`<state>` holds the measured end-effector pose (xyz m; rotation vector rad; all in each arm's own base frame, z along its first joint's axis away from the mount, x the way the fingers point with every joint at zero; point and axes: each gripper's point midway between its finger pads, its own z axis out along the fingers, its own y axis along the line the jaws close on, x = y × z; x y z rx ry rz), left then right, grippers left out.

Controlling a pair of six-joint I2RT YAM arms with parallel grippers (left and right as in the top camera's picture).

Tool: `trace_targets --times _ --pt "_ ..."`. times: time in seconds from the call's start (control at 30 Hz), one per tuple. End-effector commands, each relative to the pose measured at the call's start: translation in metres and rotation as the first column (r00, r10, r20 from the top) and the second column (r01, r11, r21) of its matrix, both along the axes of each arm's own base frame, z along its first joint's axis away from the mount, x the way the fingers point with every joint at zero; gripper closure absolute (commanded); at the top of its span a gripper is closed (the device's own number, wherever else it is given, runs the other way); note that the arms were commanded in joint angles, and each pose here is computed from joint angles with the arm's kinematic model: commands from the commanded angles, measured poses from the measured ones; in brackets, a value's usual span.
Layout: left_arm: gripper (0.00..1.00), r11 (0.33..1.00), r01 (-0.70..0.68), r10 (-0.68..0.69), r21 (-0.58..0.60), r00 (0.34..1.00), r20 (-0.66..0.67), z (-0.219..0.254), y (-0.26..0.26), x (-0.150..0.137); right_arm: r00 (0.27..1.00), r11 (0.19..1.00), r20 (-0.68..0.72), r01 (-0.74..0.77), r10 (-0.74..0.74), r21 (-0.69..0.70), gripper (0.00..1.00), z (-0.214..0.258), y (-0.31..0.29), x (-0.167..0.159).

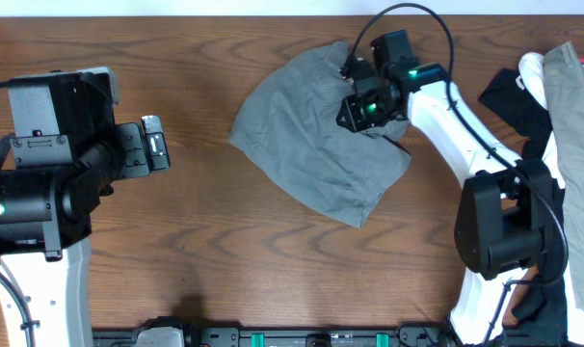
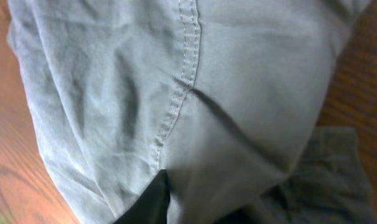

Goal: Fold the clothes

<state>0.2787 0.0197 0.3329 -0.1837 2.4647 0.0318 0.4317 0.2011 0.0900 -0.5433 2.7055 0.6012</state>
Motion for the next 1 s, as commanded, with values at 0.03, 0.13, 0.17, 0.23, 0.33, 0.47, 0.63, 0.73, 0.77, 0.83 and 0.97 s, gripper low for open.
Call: trace_targets --times 0.03,0.13,0.17,0.23,0.33,0.47,0.63,0.73,0.77,0.83,0.97 --pt "0.03 1.000 -0.002 0.002 -0.004 1.000 0.009 0.003 0.000 -0.001 0.996 1.000 0.086 0.007 -0.005 -0.017 0.89 0.034 0.000 0.003" --pt "0.03 1.000 -0.002 0.002 -0.004 1.000 0.010 0.003 0.000 -0.001 0.971 0.991 0.214 -0.121 0.105 0.063 0.91 0.093 0.014 -0.007" --pt "0.03 1.000 -0.002 0.002 -0.003 1.000 0.010 0.003 0.000 -0.001 0.953 0.980 0.268 -0.174 0.143 0.095 0.92 0.117 0.020 -0.013" --pt "0.03 1.000 -0.004 0.004 0.000 1.000 0.010 0.003 0.001 -0.001 0.897 0.966 0.403 -0.239 0.183 0.094 0.91 0.169 0.024 -0.021" --pt "0.03 1.000 -0.004 0.004 0.000 1.000 0.013 0.004 0.001 -0.001 0.819 0.996 0.567 -0.091 0.089 -0.025 0.91 0.230 -0.010 -0.012" --pt "0.03 1.000 -0.004 0.004 0.000 1.000 0.015 0.004 0.001 -0.001 0.677 0.976 0.728 0.212 -0.110 -0.049 0.92 0.303 -0.077 -0.003" --pt "0.03 1.000 -0.004 0.004 0.000 1.000 0.015 0.004 0.001 -0.001 0.635 0.963 0.732 0.244 -0.246 0.112 0.88 0.336 -0.103 -0.008" --pt "0.03 1.000 -0.004 0.004 -0.001 1.000 0.015 0.004 0.001 -0.001 0.737 0.974 0.637 0.178 -0.227 0.141 0.65 0.309 -0.088 -0.012" --pt "0.03 1.000 -0.004 0.004 -0.001 1.000 0.015 0.004 0.001 -0.001 0.772 0.978 0.600 0.158 -0.209 0.137 0.57 0.295 -0.081 -0.012" --pt "0.03 1.000 -0.004 0.004 -0.001 1.000 0.015 0.004 0.001 -0.001 0.845 0.979 0.495 0.165 -0.205 0.123 0.39 0.258 -0.069 -0.008" --pt "0.03 1.000 -0.004 0.004 -0.002 1.000 0.014 0.004 0.001 -0.001 0.949 0.979 0.240 0.195 -0.203 0.057 0.20 0.172 -0.049 -0.002"
